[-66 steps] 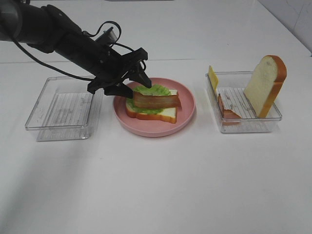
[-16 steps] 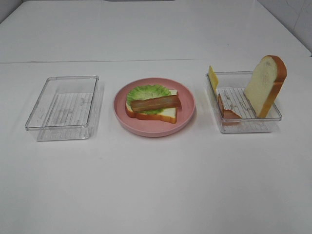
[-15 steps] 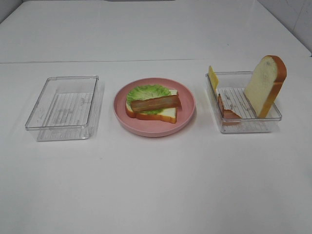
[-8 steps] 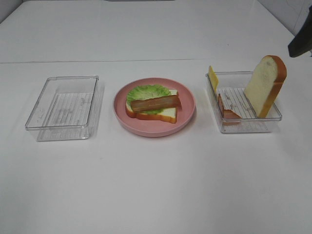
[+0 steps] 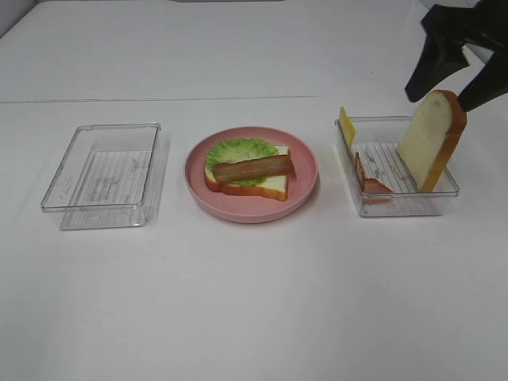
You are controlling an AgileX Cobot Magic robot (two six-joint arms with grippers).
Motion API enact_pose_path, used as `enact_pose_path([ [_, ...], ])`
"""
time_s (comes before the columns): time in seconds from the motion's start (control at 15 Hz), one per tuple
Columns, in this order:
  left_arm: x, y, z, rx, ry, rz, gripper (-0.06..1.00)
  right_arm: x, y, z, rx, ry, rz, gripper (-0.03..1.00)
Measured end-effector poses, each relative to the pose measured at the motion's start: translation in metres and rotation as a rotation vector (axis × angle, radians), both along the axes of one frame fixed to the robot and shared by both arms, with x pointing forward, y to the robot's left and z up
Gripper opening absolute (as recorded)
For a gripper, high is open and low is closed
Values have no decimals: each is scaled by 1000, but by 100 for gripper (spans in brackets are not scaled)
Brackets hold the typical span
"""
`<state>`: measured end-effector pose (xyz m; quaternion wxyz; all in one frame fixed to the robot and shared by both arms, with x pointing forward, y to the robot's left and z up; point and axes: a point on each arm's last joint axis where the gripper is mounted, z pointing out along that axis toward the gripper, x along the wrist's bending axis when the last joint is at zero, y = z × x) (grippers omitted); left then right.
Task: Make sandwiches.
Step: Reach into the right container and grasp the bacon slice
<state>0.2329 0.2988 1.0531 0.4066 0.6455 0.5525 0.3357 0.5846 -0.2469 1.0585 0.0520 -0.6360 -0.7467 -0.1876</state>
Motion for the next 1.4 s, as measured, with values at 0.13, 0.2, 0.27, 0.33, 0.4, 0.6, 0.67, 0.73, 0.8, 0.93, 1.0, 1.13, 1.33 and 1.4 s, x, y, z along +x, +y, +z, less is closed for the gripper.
enact_pose_path([
  [0.13, 0, 0, 0, 0, 0, 0, 76, 8, 32, -15, -64, 41, 92, 67],
  [0.2, 0, 0, 0, 0, 0, 0, 76, 10, 39, -19, -80, 59, 104, 66],
  [0.27, 0, 0, 0, 0, 0, 0, 76, 20, 60, -35, -116, 113, 134, 64],
  [0.33, 0, 0, 0, 0, 0, 0, 76, 24, 66, -42, -122, 137, 140, 64],
  [0.4, 0, 0, 0, 0, 0, 0, 76, 29, 69, -48, -124, 155, 135, 63],
  [0.6, 0, 0, 0, 0, 0, 0, 76, 42, 67, -65, -175, 185, 81, 64],
  [0.67, 0, 0, 0, 0, 0, 0, 76, 43, 67, -67, -182, 187, 76, 63],
  [0.73, 0, 0, 0, 0, 0, 0, 76, 45, 66, -73, -194, 190, 60, 63],
  [0.8, 0, 0, 0, 0, 0, 0, 76, 48, 66, -78, -196, 184, 56, 62],
  [0.93, 0, 0, 0, 1, 0, 1, 76, 52, 68, -85, -185, 176, 42, 59],
  [1.0, 0, 0, 0, 1, 0, 1, 76, 54, 69, -94, -184, 190, 40, 58],
  [1.13, 0, 0, 0, 1, 0, 1, 76, 55, 70, -100, -185, 201, 39, 58],
  [1.33, 0, 0, 0, 1, 0, 1, 76, 56, 70, -105, -182, 213, 38, 56],
  [1.4, 0, 0, 0, 1, 0, 1, 76, 56, 70, -105, -183, 213, 39, 54],
])
